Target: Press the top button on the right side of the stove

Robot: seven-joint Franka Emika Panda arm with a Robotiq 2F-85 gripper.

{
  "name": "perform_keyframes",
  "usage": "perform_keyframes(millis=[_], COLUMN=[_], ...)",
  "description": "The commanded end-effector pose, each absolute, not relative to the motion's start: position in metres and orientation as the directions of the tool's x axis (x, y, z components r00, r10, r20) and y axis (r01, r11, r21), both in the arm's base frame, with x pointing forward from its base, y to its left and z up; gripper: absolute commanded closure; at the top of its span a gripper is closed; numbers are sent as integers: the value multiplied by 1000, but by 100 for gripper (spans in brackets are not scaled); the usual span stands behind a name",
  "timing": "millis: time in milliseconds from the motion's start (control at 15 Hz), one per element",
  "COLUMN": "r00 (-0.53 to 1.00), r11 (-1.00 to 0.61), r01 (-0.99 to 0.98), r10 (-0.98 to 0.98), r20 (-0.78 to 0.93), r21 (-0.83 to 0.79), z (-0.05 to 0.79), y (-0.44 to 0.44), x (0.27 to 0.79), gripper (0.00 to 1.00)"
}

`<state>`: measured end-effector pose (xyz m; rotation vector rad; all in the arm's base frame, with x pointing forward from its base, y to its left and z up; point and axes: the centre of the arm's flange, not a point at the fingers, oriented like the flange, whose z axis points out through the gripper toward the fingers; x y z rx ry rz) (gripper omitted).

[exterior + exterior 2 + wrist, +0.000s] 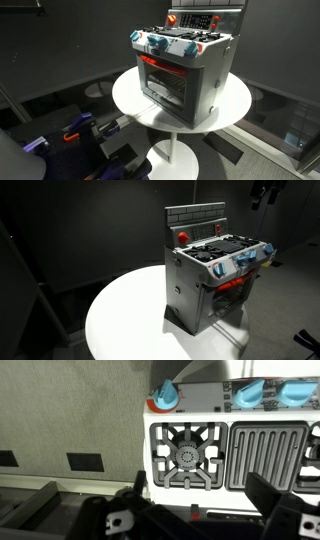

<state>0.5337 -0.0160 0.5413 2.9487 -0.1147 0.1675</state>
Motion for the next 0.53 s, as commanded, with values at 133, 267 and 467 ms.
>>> perform_keyframes(millis=[133, 267, 467], r00=[982, 979, 975], r11=[-960, -955, -949], r01=[-180, -196, -217], r10=[-160, -177, -199], r20=[104, 101, 98], r21=[217, 221, 229], z=[530, 526, 522], y=[-38, -43, -49], x=[599, 612, 624], gripper=[0, 0, 0])
